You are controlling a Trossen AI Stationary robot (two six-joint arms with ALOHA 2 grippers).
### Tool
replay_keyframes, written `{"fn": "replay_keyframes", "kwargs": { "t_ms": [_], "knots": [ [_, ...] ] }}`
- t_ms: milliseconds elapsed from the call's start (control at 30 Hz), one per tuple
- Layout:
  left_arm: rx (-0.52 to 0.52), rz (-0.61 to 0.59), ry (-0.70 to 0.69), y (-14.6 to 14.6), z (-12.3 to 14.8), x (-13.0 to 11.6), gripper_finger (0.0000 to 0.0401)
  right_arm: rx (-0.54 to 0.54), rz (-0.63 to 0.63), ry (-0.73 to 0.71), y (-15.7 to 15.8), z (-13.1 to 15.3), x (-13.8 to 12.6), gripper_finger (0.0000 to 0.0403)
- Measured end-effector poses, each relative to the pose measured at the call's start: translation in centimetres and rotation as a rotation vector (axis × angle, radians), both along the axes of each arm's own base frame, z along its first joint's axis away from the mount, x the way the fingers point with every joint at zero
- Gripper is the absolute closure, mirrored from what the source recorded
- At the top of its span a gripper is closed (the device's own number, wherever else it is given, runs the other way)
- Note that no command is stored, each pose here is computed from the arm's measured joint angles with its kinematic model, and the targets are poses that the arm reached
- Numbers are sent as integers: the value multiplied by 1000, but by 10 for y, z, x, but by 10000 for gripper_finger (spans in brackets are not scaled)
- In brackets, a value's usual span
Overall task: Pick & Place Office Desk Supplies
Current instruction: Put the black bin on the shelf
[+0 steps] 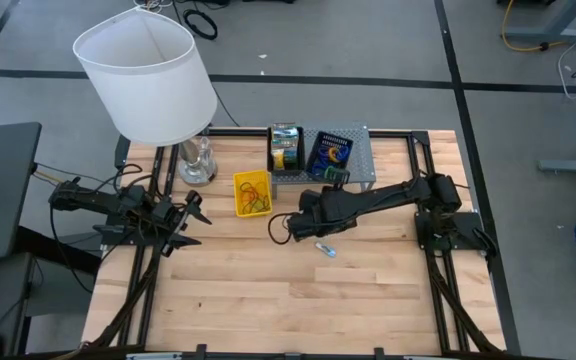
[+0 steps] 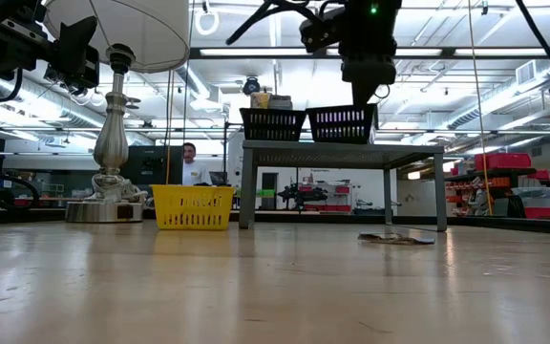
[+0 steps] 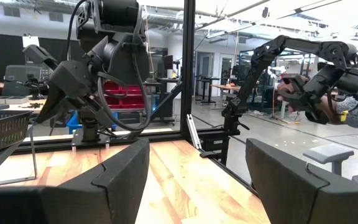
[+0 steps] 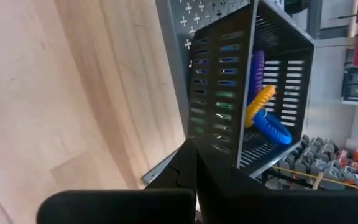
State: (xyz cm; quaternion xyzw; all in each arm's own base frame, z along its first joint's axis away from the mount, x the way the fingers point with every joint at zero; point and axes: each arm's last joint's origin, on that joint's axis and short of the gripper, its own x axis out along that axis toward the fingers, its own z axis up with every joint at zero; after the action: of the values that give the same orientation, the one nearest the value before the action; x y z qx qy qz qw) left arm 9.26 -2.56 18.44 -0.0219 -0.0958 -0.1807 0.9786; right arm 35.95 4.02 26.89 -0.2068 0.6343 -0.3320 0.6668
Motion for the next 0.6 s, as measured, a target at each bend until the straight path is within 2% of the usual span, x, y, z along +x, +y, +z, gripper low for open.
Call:
{"fn": "replay_keyframes", "kwargs": {
  "t_ms": [600],
  "knots": [
    [0, 0, 0, 0, 0, 0, 133, -101, -7, 36, -25, -1, 2, 403]
  ]
}}
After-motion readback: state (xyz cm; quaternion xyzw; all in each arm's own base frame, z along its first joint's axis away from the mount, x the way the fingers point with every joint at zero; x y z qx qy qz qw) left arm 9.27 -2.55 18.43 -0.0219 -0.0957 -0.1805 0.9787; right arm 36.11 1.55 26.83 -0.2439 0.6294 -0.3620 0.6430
